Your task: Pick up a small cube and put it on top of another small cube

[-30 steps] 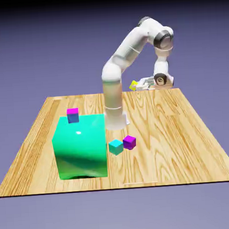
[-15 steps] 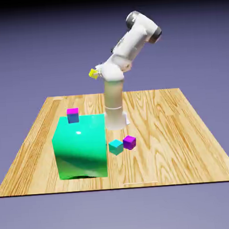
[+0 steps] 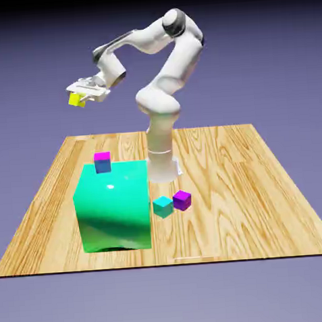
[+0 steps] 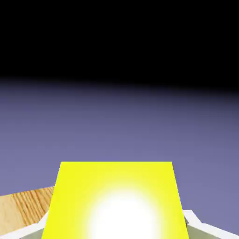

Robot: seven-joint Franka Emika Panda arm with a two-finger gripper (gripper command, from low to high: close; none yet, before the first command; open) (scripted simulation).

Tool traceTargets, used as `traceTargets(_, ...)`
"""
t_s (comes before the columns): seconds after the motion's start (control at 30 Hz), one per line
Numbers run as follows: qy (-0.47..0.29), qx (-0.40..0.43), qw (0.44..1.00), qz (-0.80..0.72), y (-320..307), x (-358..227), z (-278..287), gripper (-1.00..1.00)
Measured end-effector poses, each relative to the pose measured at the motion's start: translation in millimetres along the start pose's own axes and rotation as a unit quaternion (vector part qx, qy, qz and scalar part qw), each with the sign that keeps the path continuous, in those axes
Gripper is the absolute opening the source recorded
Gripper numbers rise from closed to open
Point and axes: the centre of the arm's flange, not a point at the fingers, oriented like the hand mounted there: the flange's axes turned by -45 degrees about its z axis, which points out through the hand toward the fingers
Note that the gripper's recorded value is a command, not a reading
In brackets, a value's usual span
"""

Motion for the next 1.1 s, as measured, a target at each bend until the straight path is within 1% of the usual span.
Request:
traceTargets(0.23, -0.041, 0.143, 0.988, -0.037, -22, 61, 125, -1.00)
traceTargets(0.5, -0.101, 0.291, 0.947, -0.088, -102, 113, 244, -1.00)
traceTargets(0.7, -0.152, 0.386, 0.900, -0.136, -189, 135, 307, -1.00)
traceTargets(0.83, -0.186, 0.438, 0.863, -0.170, -251, 141, 333, -1.00)
traceTargets(0.87, -0.186, 0.438, 0.863, -0.170, -251, 141, 333, -1.00)
traceTargets(0.97, -0.184, 0.439, 0.863, -0.170, -278, 110, 358, -1.00)
traceTargets(1.0, -0.186, 0.438, 0.863, -0.171, -287, 98, 364, 1.00)
traceTargets(1.07, -0.186, 0.438, 0.863, -0.171, -287, 98, 364, 1.00)
traceTargets(1.1, -0.183, 0.439, 0.863, -0.170, -278, 110, 358, 1.00)
